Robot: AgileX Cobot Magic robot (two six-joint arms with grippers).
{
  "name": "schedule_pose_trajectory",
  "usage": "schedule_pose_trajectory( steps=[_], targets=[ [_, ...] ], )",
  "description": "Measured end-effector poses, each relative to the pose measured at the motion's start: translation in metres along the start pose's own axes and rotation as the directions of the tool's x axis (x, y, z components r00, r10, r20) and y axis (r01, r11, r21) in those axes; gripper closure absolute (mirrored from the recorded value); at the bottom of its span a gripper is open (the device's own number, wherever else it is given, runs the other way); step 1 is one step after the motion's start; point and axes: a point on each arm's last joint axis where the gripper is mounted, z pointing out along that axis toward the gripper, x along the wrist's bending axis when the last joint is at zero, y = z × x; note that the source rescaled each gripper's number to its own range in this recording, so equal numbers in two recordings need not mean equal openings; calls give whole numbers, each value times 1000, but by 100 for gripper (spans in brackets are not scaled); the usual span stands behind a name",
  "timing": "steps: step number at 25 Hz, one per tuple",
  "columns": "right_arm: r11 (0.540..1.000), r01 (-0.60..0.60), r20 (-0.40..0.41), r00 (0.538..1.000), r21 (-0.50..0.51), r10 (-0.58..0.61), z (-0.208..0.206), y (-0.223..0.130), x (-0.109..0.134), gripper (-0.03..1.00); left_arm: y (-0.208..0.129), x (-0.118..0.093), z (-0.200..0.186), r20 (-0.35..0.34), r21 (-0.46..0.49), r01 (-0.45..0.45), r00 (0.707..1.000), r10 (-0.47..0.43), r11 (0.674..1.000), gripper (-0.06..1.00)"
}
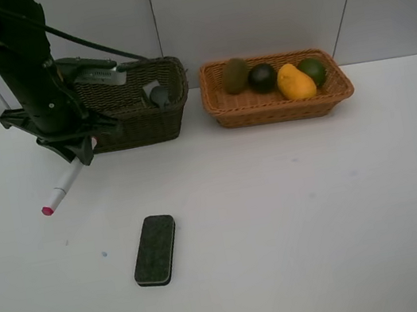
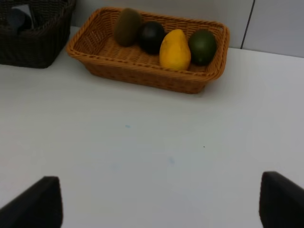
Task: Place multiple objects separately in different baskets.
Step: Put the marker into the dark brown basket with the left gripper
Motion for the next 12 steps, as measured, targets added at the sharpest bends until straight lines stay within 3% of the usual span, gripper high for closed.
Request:
schedule_pose_trajectory(
  steps=[7,12],
  targets=[
    [1000,0,0,1000,0,0,0,0,0,-3,23,2,-28,-10,-102,-87,996,87,991,93],
    [1000,0,0,1000,0,0,0,0,0,-3,47,7,-51,-115,-267,-275,961,253,924,93]
  ],
)
